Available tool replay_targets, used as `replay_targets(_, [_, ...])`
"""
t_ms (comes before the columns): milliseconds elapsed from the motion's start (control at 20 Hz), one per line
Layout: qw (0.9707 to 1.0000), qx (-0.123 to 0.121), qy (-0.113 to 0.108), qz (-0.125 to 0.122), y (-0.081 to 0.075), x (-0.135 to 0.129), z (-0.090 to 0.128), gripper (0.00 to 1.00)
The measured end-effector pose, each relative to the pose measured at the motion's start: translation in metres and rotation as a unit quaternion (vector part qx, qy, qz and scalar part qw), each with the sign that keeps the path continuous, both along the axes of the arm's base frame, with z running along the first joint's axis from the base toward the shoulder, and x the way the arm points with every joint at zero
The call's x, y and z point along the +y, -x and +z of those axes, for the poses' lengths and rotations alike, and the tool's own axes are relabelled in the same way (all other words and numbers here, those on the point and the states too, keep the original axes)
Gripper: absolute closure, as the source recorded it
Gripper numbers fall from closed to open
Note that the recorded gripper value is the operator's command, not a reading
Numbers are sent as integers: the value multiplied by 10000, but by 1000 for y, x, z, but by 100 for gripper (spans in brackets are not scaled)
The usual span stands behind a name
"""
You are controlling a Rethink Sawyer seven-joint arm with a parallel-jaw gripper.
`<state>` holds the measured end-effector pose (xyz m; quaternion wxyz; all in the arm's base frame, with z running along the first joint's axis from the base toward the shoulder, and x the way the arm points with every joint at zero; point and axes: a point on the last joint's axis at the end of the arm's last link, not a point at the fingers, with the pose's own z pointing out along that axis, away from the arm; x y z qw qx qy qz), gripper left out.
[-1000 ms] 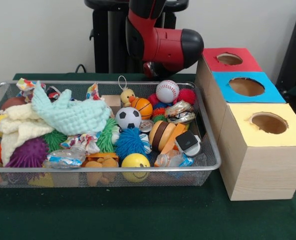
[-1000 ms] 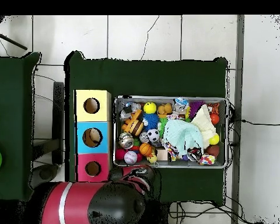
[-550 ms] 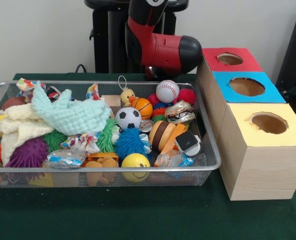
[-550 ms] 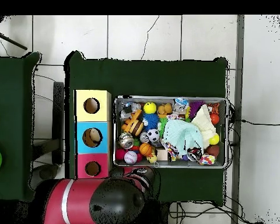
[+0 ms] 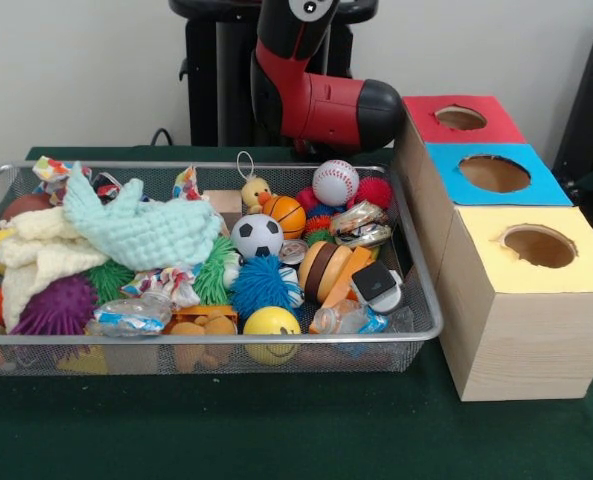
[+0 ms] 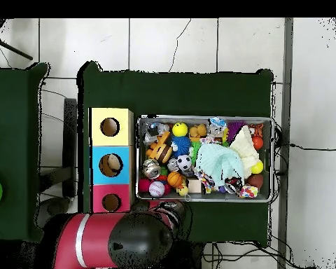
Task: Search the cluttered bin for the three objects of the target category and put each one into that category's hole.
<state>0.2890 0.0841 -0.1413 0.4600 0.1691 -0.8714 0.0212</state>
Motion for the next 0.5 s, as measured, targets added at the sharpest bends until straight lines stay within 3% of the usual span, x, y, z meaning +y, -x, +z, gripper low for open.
replay_targets(250, [10000, -79, -11, 23, 1, 0, 0, 100])
replay_targets(350, [9995, -278, -49, 129, 2, -2, 1, 100])
replay_targets(450, [9975, -603, -142, 335, 4, -4, 4, 100])
replay_targets(500, [9950, -844, -243, 479, 7, -5, 6, 100])
